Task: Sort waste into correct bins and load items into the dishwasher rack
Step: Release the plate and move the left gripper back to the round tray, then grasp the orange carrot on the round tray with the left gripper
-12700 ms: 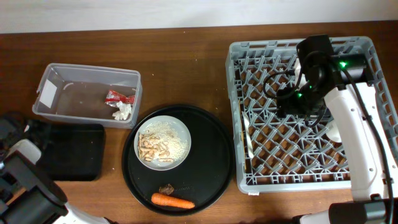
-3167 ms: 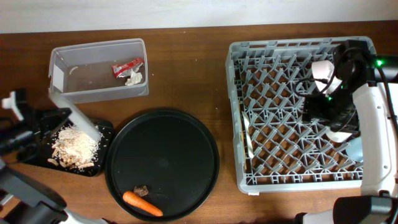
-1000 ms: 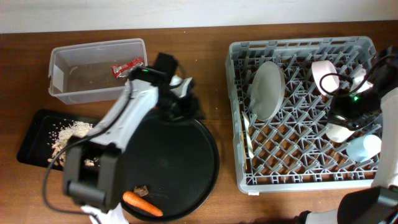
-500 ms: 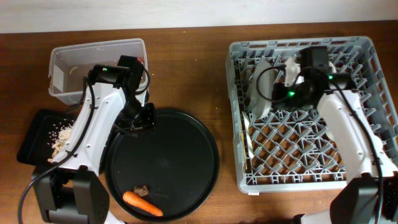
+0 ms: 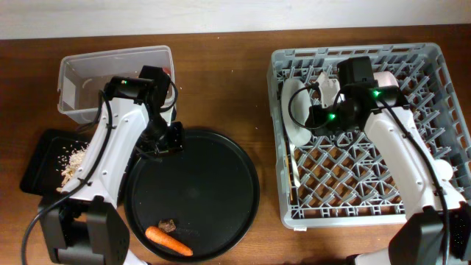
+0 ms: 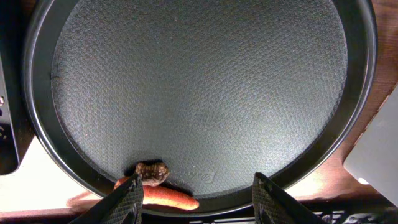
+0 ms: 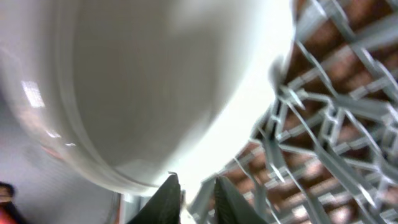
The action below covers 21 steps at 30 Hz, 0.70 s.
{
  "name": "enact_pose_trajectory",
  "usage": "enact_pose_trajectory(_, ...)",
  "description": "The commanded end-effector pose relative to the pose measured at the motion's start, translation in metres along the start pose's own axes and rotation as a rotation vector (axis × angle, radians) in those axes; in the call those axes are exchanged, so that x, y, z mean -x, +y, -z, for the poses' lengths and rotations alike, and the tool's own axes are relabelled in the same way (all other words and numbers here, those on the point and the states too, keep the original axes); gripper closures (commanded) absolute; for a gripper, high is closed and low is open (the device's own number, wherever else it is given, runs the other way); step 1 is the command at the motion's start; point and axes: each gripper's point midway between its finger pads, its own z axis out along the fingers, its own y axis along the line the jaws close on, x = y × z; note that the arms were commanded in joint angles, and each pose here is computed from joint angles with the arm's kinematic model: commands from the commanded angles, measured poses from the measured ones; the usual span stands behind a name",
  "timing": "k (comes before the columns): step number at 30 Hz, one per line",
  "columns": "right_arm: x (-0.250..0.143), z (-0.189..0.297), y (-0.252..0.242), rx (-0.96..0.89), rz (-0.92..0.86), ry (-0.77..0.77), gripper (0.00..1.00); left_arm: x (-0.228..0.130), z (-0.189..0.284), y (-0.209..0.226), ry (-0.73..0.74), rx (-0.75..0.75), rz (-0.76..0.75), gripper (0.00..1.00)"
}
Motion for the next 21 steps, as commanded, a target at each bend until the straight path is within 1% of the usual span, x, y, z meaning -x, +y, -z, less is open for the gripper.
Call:
enact_pose_trajectory(1, 0.000, 0.029, -0.042, -0.221, -0.126, -0.021, 0.74, -0.001, 0.007, 0.002, -0.019, 0.007, -0.014, 0.45)
enact_pose_trajectory(2, -0.001, 0.040, -0.051, -0.257, -0.163, -0.029, 0.73, -0.002, 0.007, 0.003, -0.017, 0.008, -0.014, 0.45)
enact_pose_trajectory(5, -0.006, 0.071, -0.067, -0.282, -0.238, -0.056, 0.70, -0.004, 0.007, 0.003, -0.008, 0.010, -0.013, 0.45)
enact_pose_trajectory(7, -0.026, 0.093, -0.083, -0.304, -0.315, -0.042, 0.66, -0.008, 0.007, 0.004, 0.005, 0.013, -0.010, 0.45)
enact_pose_trajectory(8, -0.036, 0.098, -0.089, -0.310, -0.348, -0.022, 0.62, -0.009, 0.007, 0.005, 0.011, 0.015, -0.007, 0.45)
enact_pose_trajectory(9, -0.046, 0.101, -0.093, -0.313, -0.385, 0.004, 0.55, -0.011, 0.007, 0.005, 0.019, 0.017, 0.001, 0.45)
enact_pose_trajectory(10, -0.055, 0.103, -0.097, -0.312, -0.415, 0.031, 0.52, -0.014, 0.007, 0.006, 0.029, 0.024, 0.007, 0.45)
enact_pose_trajectory(12, -0.066, 0.105, -0.101, -0.306, -0.454, 0.065, 0.50, -0.021, 0.009, 0.015, 0.047, 0.070, 0.051, 0.45)
enact_pose_trajectory(14, -0.067, 0.105, -0.102, -0.305, -0.459, 0.067, 0.46, -0.025, 0.017, 0.024, 0.020, 0.114, 0.096, 0.45)
enact_pose_trajectory(16, -0.067, 0.105, -0.102, -0.305, -0.457, 0.067, 0.41, -0.032, 0.030, 0.024, -0.017, 0.108, 0.123, 0.44)
enact_pose_trajectory(18, -0.067, 0.105, -0.101, -0.303, -0.457, 0.066, 0.40, -0.044, 0.044, 0.026, -0.073, 0.090, 0.141, 0.38)
enact_pose_trajectory(19, -0.067, 0.105, -0.101, -0.302, -0.457, 0.066, 0.39, -0.050, 0.048, 0.027, -0.099, 0.081, 0.155, 0.33)
enact_pose_trajectory(21, -0.067, 0.105, -0.101, -0.302, -0.457, 0.066, 0.39, -0.064, 0.048, 0.030, -0.129, 0.067, 0.203, 0.27)
